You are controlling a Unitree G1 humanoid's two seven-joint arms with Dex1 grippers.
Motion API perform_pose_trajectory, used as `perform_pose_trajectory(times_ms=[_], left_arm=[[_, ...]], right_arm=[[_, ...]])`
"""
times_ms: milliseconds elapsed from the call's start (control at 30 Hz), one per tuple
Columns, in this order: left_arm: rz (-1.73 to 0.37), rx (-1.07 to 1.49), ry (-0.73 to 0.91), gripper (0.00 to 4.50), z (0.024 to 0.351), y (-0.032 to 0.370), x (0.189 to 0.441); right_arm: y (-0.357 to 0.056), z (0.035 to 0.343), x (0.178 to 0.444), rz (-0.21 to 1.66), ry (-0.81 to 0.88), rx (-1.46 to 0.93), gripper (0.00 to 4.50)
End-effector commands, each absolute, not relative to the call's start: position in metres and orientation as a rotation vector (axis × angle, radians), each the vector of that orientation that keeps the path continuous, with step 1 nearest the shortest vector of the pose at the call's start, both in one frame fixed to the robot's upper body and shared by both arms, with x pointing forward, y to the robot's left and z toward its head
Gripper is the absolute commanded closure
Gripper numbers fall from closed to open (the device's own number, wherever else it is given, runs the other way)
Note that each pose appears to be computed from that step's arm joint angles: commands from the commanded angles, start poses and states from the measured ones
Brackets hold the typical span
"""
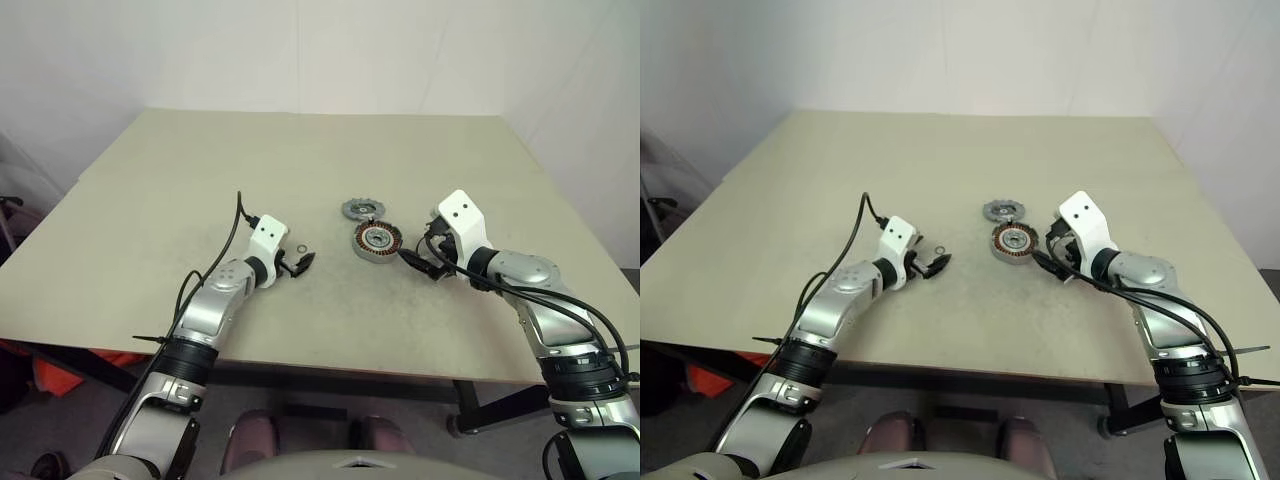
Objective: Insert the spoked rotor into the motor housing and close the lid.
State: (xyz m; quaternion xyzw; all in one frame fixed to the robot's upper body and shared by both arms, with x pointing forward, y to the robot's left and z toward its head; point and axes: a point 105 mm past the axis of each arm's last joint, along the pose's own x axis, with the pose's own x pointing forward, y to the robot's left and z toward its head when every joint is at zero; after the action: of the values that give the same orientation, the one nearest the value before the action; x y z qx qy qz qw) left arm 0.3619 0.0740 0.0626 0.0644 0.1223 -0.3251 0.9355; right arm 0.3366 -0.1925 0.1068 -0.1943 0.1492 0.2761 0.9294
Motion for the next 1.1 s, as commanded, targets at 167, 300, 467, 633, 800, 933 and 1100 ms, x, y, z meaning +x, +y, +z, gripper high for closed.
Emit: perform_pose_trajectory(times_ms=[167, 300, 467, 633, 800, 933, 1100], left_arm=[[-0.659, 0.177, 0.273, 0.0, 0.065, 0.068, 0.371], [-0.663, 0.172, 0.298, 0.0, 0.059, 0.069, 0.368], [-0.669, 0.166, 0.322, 0.0, 0.053, 0.067, 0.366], [-0.667, 0.179, 0.349, 0.0, 0.049, 0.063, 0.368], [-0.663, 0.189, 0.367, 0.0, 0.047, 0.059, 0.371], [-0.656, 0.198, 0.38, 0.37, 0.045, 0.06, 0.372], [-0.639, 0.213, 0.39, 1.57, 0.042, 0.064, 0.373]], right_arm=[[-0.188, 0.128, 0.342, 0.56, 0.226, -0.411, 0.03], [-0.188, 0.128, 0.342, 0.554, 0.225, -0.409, 0.03], [-0.189, 0.127, 0.342, 0.551, 0.227, -0.407, 0.03], [-0.189, 0.128, 0.343, 0.548, 0.224, -0.404, 0.03], [-0.189, 0.128, 0.344, 0.544, 0.222, -0.402, 0.03], [-0.19, 0.128, 0.344, 0.538, 0.219, -0.4, 0.0], [-0.19, 0.129, 0.345, 0.533, 0.217, -0.4, 0.0]])
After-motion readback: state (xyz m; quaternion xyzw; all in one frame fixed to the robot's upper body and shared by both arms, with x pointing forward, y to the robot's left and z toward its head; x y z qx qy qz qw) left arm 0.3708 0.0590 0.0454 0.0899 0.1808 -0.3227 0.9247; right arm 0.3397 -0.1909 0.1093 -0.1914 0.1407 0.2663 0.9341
